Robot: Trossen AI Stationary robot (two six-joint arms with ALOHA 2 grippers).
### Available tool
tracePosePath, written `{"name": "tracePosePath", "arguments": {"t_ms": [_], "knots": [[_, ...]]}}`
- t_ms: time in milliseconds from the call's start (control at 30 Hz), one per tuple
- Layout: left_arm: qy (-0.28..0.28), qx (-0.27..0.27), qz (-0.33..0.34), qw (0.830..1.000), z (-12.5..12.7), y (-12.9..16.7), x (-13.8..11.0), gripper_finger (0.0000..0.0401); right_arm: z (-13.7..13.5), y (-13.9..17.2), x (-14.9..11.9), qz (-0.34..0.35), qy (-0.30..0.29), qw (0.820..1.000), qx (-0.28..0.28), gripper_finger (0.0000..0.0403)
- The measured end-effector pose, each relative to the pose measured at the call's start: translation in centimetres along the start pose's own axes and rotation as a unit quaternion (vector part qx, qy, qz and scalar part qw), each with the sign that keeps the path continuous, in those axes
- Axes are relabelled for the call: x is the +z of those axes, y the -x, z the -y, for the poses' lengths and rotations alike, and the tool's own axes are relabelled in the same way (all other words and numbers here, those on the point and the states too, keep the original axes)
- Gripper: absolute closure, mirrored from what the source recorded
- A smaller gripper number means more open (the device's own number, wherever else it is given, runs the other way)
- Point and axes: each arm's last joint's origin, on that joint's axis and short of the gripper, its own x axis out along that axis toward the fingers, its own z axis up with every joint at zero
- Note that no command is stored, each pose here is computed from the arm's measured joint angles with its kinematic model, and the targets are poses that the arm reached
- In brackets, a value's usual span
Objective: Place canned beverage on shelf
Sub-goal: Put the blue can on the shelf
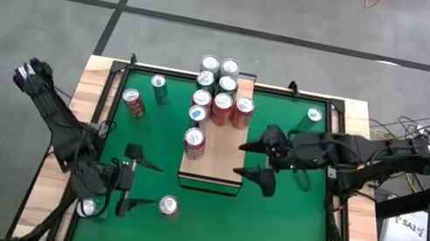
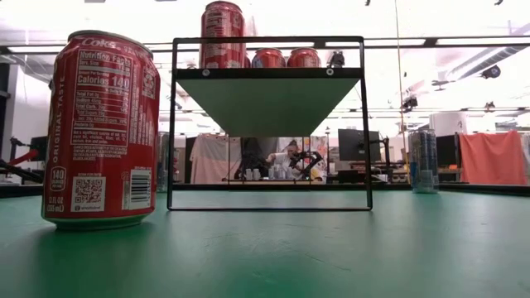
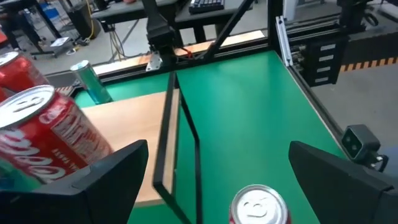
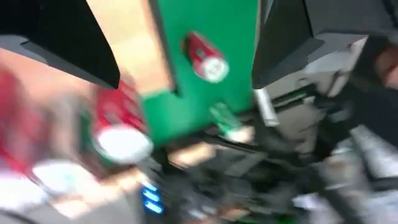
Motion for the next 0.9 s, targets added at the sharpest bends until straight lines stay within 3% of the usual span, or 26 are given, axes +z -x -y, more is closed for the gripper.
{"name": "tracePosePath", "arguments": {"t_ms": [100, 300, 433, 567, 700, 900], "knots": [[0.000, -0.004, 0.001, 1.000, 0.4, -0.1, 0.6, 0.0028, 1.1, 0.2, -1.3, -0.042, -0.075, 0.993, -0.087, 0.0046], [-0.010, -0.002, -0.008, 1.000, 0.8, -0.2, 1.5, 0.0028, 3.1, 1.6, -2.5, -0.084, -0.166, 0.953, -0.238, 0.0046], [0.001, -0.004, 0.004, 1.000, 0.7, 0.1, 2.7, 0.0028, 4.8, 3.2, -2.6, -0.113, -0.222, 0.911, -0.329, 0.0046], [-0.010, -0.006, 0.015, 1.000, 0.5, 0.5, 3.7, 0.0028, 7.4, 4.7, -2.6, -0.140, -0.271, 0.852, -0.425, 0.0046], [-0.040, -0.002, 0.026, 0.999, 0.3, 0.9, 4.5, 0.0028, 10.3, 5.8, -2.0, -0.164, -0.305, 0.808, -0.476, 0.0046], [-0.078, 0.000, 0.036, 0.996, 0.0, 1.3, 5.6, 0.0028, 14.9, 6.8, -0.5, -0.187, -0.341, 0.778, -0.493, 0.0046]]}}
